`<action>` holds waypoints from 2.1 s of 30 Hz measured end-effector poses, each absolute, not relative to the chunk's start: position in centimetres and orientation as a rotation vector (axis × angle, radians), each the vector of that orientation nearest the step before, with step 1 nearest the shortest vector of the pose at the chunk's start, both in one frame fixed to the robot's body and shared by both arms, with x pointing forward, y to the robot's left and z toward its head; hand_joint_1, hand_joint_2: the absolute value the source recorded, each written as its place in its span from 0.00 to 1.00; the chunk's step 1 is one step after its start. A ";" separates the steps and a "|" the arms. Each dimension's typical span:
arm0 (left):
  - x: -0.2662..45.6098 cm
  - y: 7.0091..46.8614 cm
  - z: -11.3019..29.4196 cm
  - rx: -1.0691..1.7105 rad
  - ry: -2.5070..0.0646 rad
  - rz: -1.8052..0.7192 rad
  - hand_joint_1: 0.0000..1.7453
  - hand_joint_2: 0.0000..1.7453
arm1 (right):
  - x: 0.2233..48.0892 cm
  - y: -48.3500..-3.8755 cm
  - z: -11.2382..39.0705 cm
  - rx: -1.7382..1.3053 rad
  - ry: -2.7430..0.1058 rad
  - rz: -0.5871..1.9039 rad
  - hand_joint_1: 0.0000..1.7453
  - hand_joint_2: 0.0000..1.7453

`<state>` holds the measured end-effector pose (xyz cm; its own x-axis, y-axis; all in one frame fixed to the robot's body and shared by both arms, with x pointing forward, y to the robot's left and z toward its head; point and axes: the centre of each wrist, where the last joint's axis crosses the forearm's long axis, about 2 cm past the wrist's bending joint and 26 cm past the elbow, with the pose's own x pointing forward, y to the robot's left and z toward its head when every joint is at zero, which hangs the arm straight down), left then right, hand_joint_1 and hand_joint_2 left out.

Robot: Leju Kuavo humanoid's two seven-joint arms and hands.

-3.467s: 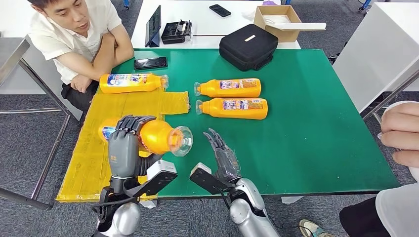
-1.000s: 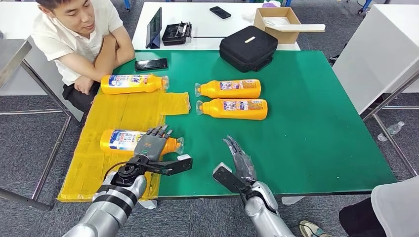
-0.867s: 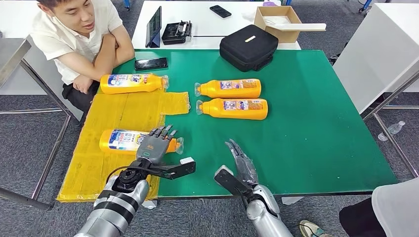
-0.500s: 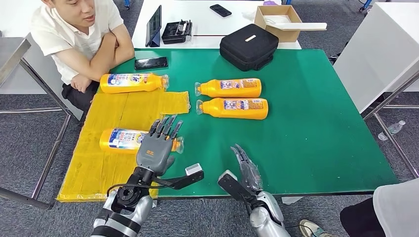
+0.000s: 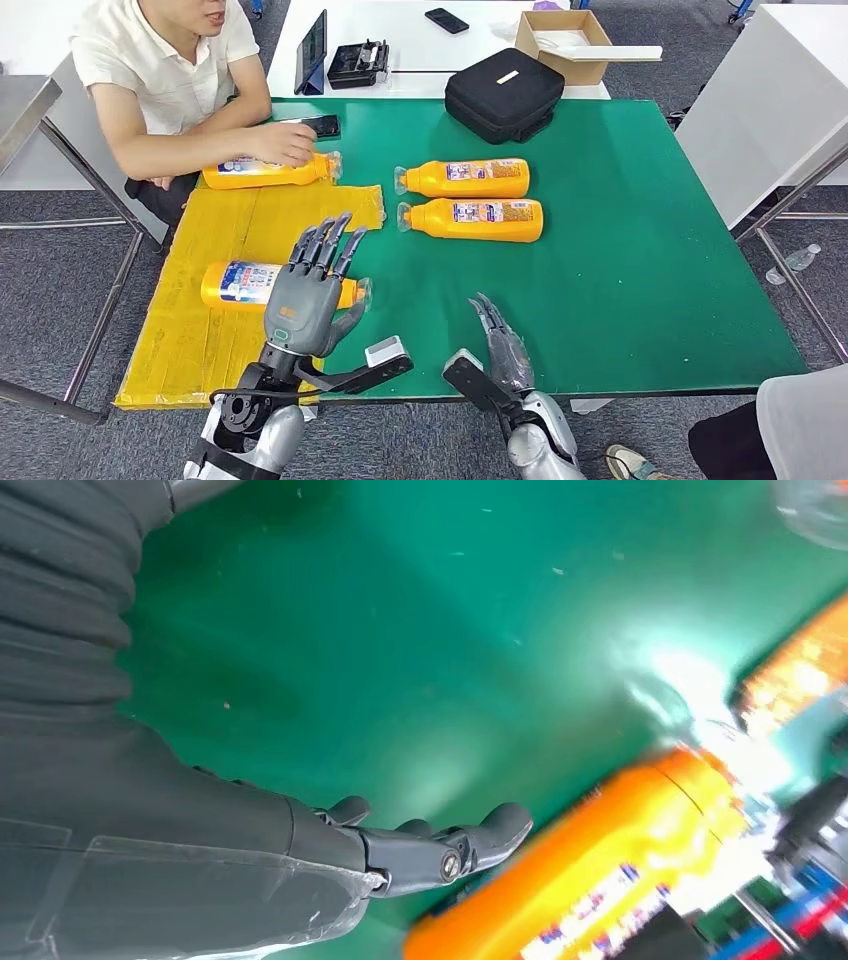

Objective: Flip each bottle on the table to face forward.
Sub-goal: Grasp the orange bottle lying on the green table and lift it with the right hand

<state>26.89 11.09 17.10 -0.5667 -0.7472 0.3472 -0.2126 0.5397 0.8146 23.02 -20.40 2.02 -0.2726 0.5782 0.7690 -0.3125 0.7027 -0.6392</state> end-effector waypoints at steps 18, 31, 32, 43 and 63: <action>23.9 11.4 15.3 -0.007 -1.895 -0.480 0.00 0.25 | 21.1 -26.5 5.0 -0.636 -1.407 0.998 0.00 0.75; 24.0 11.5 15.1 -0.031 -1.860 -0.440 0.00 1.00 | 20.8 -28.0 5.2 -0.844 -1.291 1.144 0.00 0.00; 24.0 11.5 15.1 -0.042 -1.856 -0.436 0.00 1.00 | 21.0 -28.1 5.3 -0.866 -1.286 1.161 0.00 0.00; 24.0 11.2 14.8 -0.064 -1.855 -0.445 0.00 1.00 | 22.9 -27.3 6.2 -1.023 -1.261 1.333 0.00 0.00; 24.0 11.2 14.9 -0.066 -1.854 -0.463 0.00 1.00 | 26.5 -25.9 7.2 -1.031 -1.213 1.567 0.00 0.00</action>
